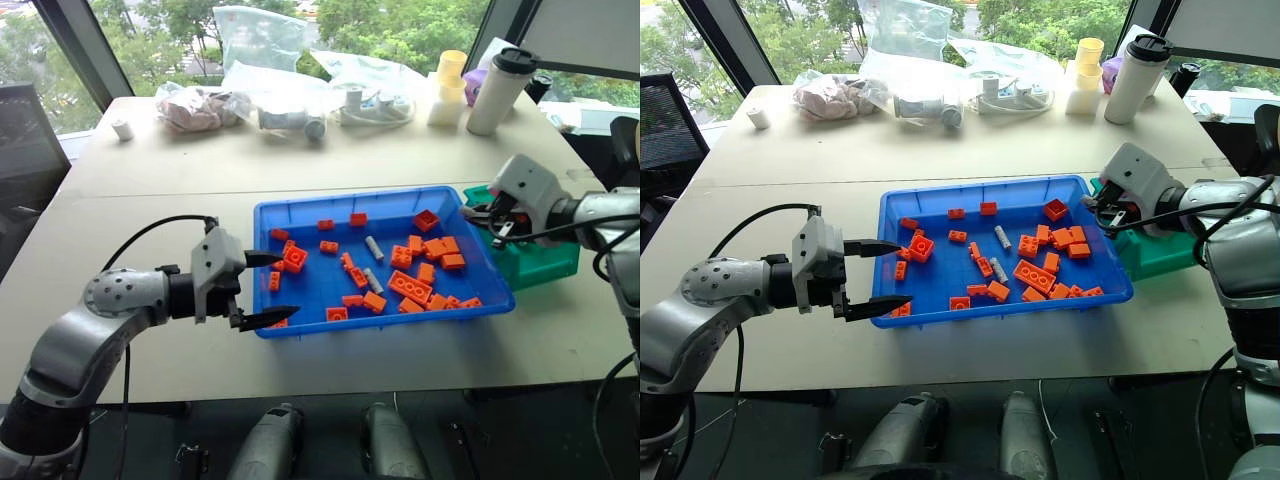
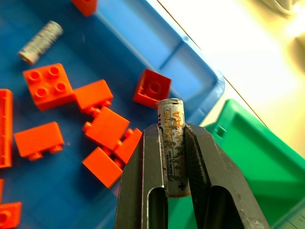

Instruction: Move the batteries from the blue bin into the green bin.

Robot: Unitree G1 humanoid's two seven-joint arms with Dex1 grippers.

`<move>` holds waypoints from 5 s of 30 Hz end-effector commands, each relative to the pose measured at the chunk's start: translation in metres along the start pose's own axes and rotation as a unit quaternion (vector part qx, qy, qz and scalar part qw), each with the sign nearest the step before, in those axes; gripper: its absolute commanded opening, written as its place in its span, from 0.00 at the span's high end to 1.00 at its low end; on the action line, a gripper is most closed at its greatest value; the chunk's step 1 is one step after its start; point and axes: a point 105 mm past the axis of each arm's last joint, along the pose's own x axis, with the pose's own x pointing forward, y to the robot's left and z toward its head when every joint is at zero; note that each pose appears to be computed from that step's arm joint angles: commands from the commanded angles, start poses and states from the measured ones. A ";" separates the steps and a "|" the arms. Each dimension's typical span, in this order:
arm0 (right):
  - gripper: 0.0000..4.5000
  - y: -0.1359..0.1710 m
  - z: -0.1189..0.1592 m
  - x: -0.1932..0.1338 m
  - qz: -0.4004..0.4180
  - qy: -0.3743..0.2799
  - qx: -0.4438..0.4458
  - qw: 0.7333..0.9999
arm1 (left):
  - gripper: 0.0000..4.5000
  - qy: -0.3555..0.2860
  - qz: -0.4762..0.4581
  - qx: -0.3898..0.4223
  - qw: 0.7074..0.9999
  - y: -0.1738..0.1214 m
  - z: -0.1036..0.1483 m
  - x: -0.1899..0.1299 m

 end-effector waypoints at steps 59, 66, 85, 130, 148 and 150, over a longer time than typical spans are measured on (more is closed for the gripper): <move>0.37 0.122 0.063 0.099 0.179 -0.052 0.083 0.979 | 0.00 -0.019 0.066 0.047 0.997 0.005 0.010 0.002; 0.83 0.126 0.059 0.104 0.174 -0.041 0.077 0.981 | 0.00 -0.021 0.066 0.048 0.996 0.006 0.011 0.005; 1.00 -0.042 0.017 -0.007 -0.090 -0.013 0.080 0.993 | 0.00 -0.028 0.053 0.045 0.997 0.008 0.010 0.011; 0.00 0.157 0.041 0.073 0.231 -0.044 0.025 0.972 | 0.00 -0.019 0.065 0.052 0.996 0.009 0.012 0.008; 0.99 0.050 0.073 0.034 0.054 -0.086 0.042 0.994 | 0.00 -0.026 0.066 0.053 0.996 0.011 0.014 0.010; 0.99 0.011 0.062 0.022 -0.015 -0.071 0.064 0.995 | 0.00 -0.030 0.063 0.051 0.996 0.011 0.014 0.012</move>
